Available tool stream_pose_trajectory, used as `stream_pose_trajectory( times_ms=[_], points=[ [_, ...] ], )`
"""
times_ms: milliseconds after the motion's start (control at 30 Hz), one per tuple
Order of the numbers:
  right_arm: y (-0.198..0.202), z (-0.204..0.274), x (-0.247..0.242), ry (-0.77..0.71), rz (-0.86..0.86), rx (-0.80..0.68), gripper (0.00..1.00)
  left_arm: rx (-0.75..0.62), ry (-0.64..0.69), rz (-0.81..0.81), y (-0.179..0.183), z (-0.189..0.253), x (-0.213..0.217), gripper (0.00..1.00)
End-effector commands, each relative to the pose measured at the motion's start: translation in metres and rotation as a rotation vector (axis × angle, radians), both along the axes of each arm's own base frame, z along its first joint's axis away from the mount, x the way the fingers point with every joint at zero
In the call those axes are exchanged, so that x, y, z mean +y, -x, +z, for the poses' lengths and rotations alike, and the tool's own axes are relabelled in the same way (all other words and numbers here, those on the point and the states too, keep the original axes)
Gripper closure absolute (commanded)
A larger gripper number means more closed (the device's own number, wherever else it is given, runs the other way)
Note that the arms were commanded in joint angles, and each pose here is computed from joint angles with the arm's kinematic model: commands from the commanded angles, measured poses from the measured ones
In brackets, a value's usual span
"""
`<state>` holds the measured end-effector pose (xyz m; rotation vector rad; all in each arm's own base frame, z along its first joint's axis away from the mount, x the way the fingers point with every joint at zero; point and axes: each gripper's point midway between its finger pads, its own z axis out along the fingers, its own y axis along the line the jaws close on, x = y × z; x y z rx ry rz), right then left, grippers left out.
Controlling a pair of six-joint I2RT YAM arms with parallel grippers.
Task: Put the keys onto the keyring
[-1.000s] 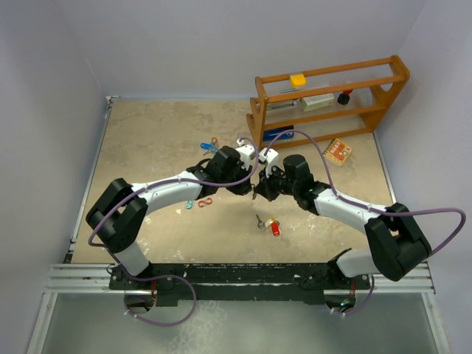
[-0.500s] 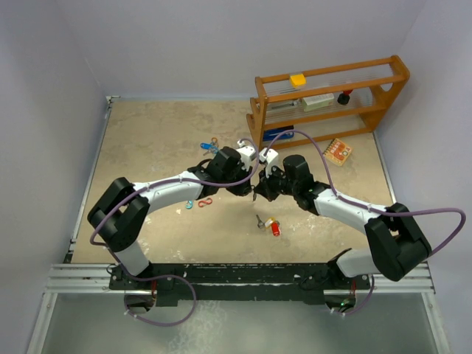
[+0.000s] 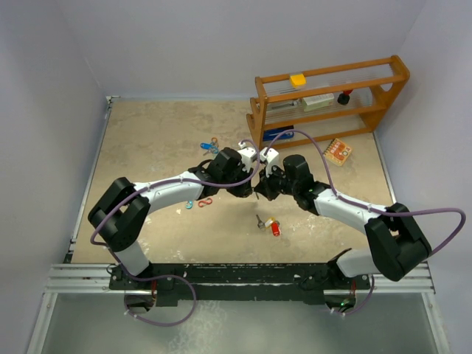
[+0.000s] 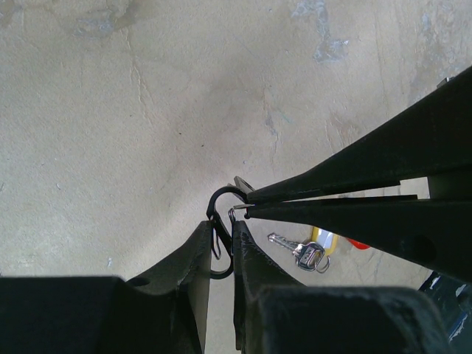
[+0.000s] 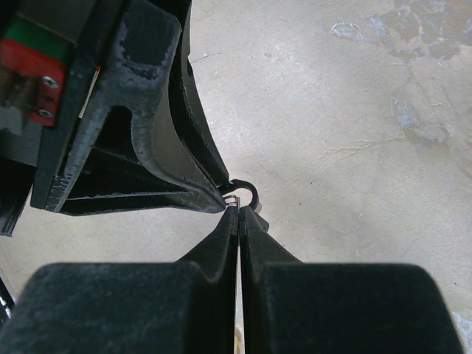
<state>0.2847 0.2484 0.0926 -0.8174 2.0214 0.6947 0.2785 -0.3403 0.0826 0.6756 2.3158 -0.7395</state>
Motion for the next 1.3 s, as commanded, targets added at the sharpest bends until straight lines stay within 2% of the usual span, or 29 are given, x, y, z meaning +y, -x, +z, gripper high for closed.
stream_pose_trajectory(
  times_ms=[0, 233, 400, 533, 667, 867, 1267],
  points=[
    [-0.007, 0.013, 0.002, -0.021, -0.007, -0.055, 1.00, -0.054, 0.045, -0.032, -0.001, 0.021, -0.009, 1.00],
    [-0.005, 0.008, -0.003, -0.008, -0.038, -0.025, 1.00, -0.064, 0.053, -0.026, -0.001, 0.027, -0.007, 1.00],
    [-0.016, 0.007, -0.016, 0.010, -0.164, -0.026, 1.00, -0.066, 0.051, -0.030, 0.000, 0.029, -0.006, 1.00],
    [-0.022, 0.008, -0.022, 0.016, -0.218, -0.030, 0.77, -0.066, 0.060, -0.036, 0.001, 0.032, -0.008, 1.00],
    [-0.027, 0.012, -0.030, 0.008, -0.290, -0.039, 0.66, -0.074, 0.066, -0.036, 0.001, 0.036, -0.008, 1.00],
    [-0.026, 0.023, -0.032, -0.024, -0.302, -0.076, 0.55, -0.091, 0.066, 0.003, -0.006, 0.044, -0.004, 1.00],
    [-0.007, 0.019, -0.013, -0.071, -0.131, -0.082, 0.45, -0.107, 0.146, 0.024, -0.013, 0.074, -0.005, 1.00]
  ],
)
